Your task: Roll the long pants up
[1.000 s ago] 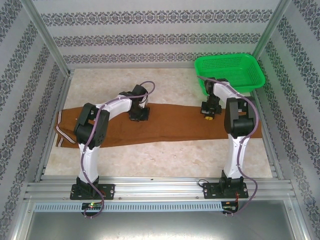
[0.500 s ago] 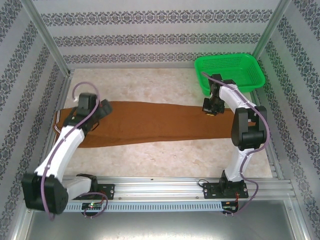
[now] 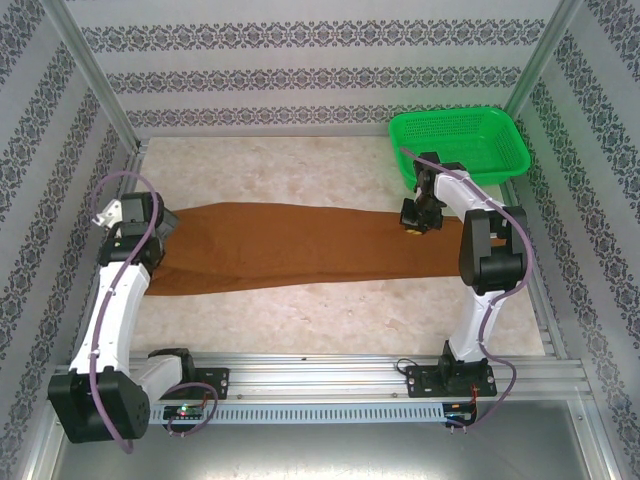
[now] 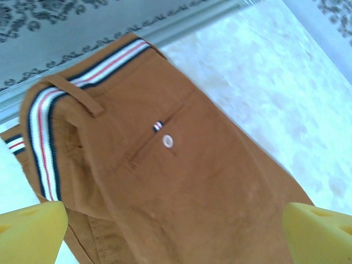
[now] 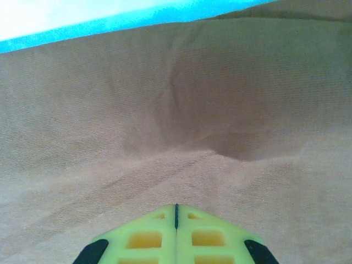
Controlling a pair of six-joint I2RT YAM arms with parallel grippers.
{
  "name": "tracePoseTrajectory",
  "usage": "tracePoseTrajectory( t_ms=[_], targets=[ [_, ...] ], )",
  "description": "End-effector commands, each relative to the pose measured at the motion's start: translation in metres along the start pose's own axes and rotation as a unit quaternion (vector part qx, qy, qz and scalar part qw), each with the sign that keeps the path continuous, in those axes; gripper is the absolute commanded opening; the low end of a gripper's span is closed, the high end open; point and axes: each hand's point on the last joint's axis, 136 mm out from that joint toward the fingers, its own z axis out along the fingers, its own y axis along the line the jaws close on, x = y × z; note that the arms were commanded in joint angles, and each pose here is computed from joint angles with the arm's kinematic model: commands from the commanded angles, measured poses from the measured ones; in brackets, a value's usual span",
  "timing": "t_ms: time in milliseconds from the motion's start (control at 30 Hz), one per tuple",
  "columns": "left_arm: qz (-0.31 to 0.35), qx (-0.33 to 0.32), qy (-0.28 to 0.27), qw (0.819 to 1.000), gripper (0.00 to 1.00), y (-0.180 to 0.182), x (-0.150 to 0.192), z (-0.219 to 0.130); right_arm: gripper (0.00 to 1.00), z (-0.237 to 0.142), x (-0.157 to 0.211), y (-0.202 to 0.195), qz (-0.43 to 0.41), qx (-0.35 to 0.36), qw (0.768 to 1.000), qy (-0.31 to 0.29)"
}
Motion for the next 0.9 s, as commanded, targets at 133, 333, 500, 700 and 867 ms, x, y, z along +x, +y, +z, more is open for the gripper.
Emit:
tracePoseTrajectory(
  t_ms=[133, 333, 500, 700, 867],
  targets=[
    [-0.027, -0.087, 0.083, 0.992, 1.00, 0.027, 0.024, 0.046, 0.00, 0.010, 0.005, 0.007, -0.007, -0.015, 1.000, 0.013],
    [-0.028, -0.085, 0.103, 0.991, 1.00, 0.025, 0.030, 0.063, 0.00, -0.004, 0.009, 0.027, -0.016, -0.067, 0.998, 0.008],
    [-0.019, -0.084, 0.117, 0.989, 0.96, 0.025, 0.036, 0.072, 0.05, -0.040, 0.030, 0.090, -0.122, -0.106, 0.987, 0.003],
    [-0.019, -0.075, 0.156, 0.985, 0.72, 0.025, 0.052, 0.091, 0.10, -0.078, 0.046, 0.130, -0.166, -0.134, 0.977, -0.017],
    [-0.017, -0.069, 0.167, 0.983, 0.51, 0.025, 0.056, 0.095, 0.11, -0.099, 0.046, 0.138, -0.172, -0.153, 0.972, -0.039]
  ],
)
